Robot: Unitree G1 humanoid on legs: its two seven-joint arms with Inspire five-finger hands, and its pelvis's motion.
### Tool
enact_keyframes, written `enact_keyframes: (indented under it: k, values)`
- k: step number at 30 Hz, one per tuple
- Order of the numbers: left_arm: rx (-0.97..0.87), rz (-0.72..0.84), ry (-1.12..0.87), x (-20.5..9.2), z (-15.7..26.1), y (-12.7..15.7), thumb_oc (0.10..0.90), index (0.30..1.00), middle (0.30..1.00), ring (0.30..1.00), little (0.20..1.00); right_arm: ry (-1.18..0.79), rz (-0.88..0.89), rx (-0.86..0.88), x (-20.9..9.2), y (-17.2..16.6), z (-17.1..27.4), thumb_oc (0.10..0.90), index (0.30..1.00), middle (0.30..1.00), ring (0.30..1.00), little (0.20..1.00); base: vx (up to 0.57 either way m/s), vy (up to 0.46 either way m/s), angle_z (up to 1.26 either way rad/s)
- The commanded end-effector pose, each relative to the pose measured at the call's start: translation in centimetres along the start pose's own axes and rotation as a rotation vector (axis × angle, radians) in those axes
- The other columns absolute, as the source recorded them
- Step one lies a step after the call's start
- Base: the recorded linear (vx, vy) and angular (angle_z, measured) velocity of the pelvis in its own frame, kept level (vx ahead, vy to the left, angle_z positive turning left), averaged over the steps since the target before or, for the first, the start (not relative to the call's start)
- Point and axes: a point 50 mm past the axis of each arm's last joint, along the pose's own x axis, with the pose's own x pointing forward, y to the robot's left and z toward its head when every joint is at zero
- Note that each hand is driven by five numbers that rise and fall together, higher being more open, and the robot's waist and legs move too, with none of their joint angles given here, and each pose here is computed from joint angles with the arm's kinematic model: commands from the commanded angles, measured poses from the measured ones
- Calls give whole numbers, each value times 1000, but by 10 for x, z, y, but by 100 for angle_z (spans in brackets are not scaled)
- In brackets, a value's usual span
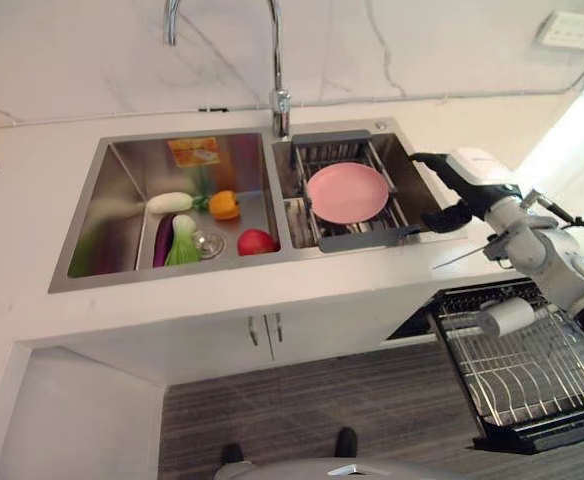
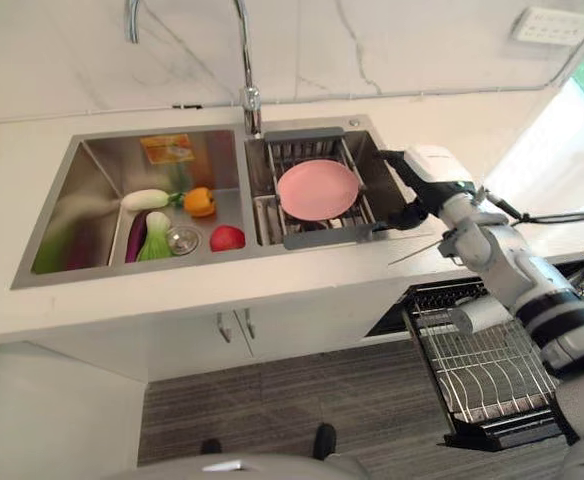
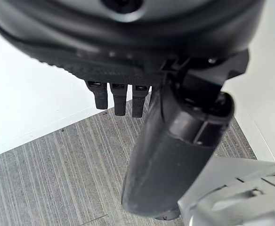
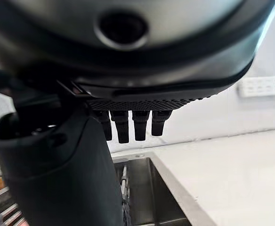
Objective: Place the dishes in the dishwasher.
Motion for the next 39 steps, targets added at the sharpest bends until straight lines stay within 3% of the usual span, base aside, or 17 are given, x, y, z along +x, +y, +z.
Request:
enact_keyframes:
  k: [1, 9, 39]
  values:
    - [74, 43, -10, 2, 14, 13, 800, 900, 900, 900, 900, -35, -276, -126, 16, -88, 6, 800, 900, 900, 900, 900, 0, 0, 0]
    - [69, 46, -18, 2, 14, 12, 800, 900, 900, 900, 900, -5, -239, -200, 23, -90, 2, 800, 900, 900, 900, 900, 15, -6, 1]
    - [126, 16, -66, 1, 23, 3, 800, 900, 900, 900, 900, -7, -179, -224, 35, -70, 8, 800, 900, 900, 900, 900, 8, -3, 1]
